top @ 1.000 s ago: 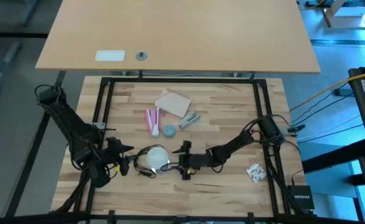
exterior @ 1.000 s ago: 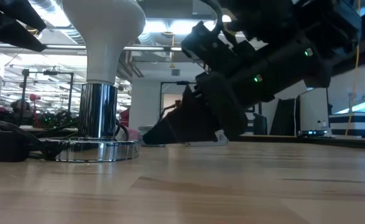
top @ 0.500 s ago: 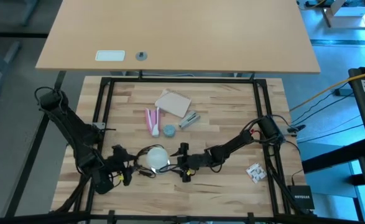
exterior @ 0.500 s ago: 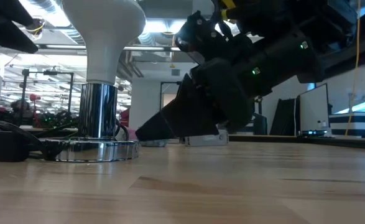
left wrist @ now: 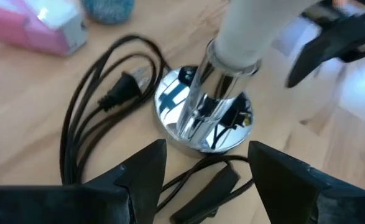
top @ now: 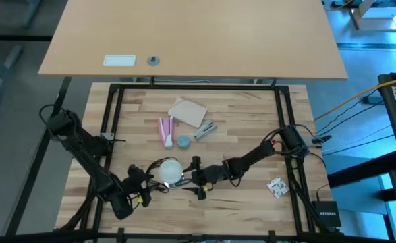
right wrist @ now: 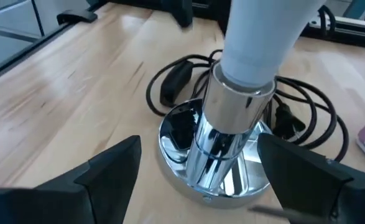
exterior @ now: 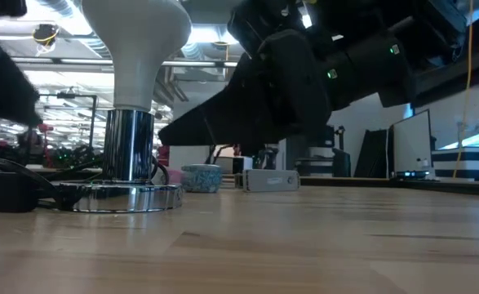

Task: Screw lightbulb
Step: Insert the lightbulb into the lamp

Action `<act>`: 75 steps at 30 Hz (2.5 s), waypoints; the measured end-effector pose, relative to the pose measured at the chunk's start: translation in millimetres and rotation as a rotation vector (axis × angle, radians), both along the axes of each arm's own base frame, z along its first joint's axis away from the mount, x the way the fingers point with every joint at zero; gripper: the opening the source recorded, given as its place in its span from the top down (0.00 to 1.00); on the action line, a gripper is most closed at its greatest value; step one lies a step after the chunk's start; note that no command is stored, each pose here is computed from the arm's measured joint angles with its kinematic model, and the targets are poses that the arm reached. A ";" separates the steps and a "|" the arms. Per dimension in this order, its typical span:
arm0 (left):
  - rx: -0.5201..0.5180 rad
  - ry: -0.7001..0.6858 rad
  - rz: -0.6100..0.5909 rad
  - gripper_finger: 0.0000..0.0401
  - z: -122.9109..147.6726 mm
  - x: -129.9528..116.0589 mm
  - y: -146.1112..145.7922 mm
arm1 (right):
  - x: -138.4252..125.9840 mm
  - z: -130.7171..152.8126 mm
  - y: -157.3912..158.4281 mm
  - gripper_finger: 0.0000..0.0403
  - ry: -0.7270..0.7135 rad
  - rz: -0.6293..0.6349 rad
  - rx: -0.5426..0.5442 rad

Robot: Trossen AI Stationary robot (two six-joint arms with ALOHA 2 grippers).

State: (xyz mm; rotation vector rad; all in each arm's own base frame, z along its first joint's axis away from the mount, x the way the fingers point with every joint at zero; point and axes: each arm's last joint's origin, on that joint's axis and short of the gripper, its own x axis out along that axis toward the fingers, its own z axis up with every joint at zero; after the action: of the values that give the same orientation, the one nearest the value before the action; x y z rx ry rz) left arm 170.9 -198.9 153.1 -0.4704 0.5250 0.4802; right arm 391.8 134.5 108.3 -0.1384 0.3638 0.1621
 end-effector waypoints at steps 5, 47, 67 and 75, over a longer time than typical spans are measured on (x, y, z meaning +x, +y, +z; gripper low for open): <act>-0.025 -0.004 0.031 0.45 -18.6 4.8 -6.7 | 1.7 1.2 -3.5 0.19 -0.012 -0.002 0.007; -0.036 -0.010 0.096 0.45 -37.0 20.1 -3.4 | 9.0 18.2 -11.7 0.41 -0.191 -0.069 0.033; -0.036 -0.010 0.096 0.45 -36.9 20.1 -3.5 | -14.5 1.8 -19.7 0.41 -0.262 -0.077 -0.004; -0.038 -0.013 0.095 0.45 -36.6 21.1 -3.5 | -15.9 -29.2 -19.4 0.41 -0.398 -0.051 0.096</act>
State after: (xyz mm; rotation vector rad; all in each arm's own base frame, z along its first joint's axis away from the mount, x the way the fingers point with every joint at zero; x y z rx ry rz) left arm 192.0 -202.4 116.5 -0.5362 0.5016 0.5581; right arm 375.9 115.1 79.1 -0.0638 -0.0368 0.0982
